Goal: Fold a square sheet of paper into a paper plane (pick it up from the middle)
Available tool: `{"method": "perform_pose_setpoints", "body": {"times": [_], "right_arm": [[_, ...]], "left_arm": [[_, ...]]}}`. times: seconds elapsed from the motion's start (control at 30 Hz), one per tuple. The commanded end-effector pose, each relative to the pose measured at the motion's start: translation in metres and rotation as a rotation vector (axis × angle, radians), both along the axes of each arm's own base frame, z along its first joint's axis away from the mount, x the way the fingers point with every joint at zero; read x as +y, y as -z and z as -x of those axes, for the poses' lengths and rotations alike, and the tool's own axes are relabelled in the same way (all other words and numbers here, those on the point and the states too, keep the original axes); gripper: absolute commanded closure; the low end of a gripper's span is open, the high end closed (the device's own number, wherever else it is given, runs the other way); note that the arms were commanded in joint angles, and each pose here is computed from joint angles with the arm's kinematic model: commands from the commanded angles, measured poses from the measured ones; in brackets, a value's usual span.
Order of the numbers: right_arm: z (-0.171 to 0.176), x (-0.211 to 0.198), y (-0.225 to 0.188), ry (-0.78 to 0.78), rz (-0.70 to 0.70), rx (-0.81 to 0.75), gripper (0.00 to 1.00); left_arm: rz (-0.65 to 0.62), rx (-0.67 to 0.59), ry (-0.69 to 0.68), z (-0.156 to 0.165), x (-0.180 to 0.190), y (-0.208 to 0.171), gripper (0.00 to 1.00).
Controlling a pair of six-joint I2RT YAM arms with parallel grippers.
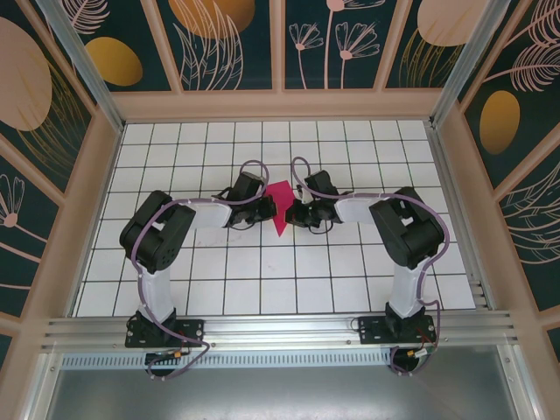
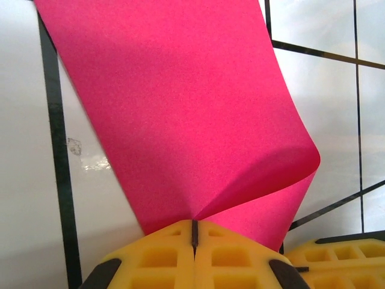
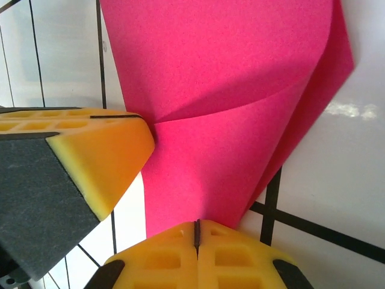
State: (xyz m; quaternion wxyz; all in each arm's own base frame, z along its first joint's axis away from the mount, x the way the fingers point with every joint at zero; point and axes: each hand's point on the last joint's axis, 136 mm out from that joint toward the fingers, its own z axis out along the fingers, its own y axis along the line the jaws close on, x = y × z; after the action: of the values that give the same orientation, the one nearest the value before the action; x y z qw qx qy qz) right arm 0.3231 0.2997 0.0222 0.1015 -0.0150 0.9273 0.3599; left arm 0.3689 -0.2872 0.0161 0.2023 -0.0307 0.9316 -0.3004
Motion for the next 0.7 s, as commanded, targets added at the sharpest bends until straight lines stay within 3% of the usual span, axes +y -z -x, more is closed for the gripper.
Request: {"method": "perform_pose_setpoints", "body": {"times": [0.0, 0.13, 0.33, 0.67], "right_arm": [[-0.001, 0.003, 0.003, 0.028, -0.014, 0.035, 1.0], [0.011, 0.001, 0.012, 0.072, -0.019, 0.13, 1.0], [0.007, 0.006, 0.004, 0.121, -0.036, 0.138, 1.0], [-0.012, 0.002, -0.045, 0.118, -0.097, -0.021, 1.0]], "left_arm": [[-0.148, 0.052, -0.017, 0.004, 0.024, 0.027, 1.0], [-0.148, -0.002, -0.034, -0.008, 0.023, 0.004, 1.0], [-0.053, -0.086, -0.073, -0.016, 0.017, -0.042, 0.9], [-0.01, -0.066, -0.053, -0.007, 0.013, -0.038, 0.9]]}}
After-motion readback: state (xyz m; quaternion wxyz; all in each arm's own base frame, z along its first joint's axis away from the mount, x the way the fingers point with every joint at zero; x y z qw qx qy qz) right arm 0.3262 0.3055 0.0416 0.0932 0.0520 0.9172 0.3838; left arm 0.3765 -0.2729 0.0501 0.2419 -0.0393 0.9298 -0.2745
